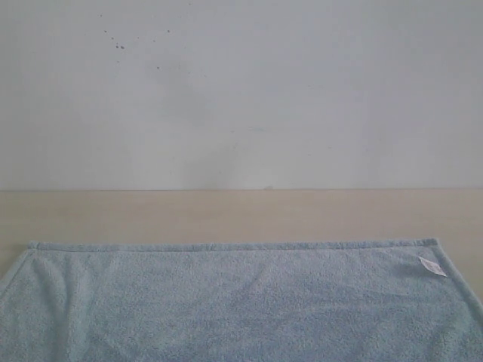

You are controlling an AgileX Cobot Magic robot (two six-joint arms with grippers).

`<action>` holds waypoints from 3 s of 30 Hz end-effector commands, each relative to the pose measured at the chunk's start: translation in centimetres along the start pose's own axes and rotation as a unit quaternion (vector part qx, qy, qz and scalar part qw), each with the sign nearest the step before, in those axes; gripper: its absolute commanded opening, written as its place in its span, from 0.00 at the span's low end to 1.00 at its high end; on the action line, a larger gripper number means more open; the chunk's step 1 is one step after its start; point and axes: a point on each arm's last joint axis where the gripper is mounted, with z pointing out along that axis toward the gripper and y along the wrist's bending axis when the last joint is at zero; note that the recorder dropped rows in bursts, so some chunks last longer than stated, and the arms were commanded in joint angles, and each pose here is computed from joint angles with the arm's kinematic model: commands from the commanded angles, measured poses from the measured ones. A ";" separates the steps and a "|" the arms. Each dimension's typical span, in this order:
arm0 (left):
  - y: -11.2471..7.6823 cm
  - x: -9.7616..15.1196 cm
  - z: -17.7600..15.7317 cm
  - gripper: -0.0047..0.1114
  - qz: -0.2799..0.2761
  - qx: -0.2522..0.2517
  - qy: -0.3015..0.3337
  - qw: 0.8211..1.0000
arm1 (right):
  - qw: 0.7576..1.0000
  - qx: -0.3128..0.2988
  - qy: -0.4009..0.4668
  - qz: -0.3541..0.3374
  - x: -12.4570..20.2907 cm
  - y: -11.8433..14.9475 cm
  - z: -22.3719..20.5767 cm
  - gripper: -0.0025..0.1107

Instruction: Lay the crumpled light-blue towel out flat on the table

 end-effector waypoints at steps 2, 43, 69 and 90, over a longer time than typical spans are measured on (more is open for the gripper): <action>0.0 0.1 -0.1 0.08 -0.001 0.003 -0.001 1.000 | 1.000 -0.001 -0.004 0.000 0.0 0.0 -0.1 0.02; 0.3 3.2 -6.3 0.08 -0.018 0.001 -0.189 0.982 | 1.000 -0.003 -0.015 0.000 -0.2 0.0 -0.1 0.02; 1.6 5.7 -5.9 0.08 0.174 -0.085 -0.036 0.980 | 1.000 -0.003 -0.015 0.001 -0.2 0.0 -0.1 0.02; 0.8 5.6 -5.8 0.08 0.192 -0.008 -0.045 0.980 | 1.000 -0.003 -0.015 0.001 -0.2 0.0 -0.1 0.02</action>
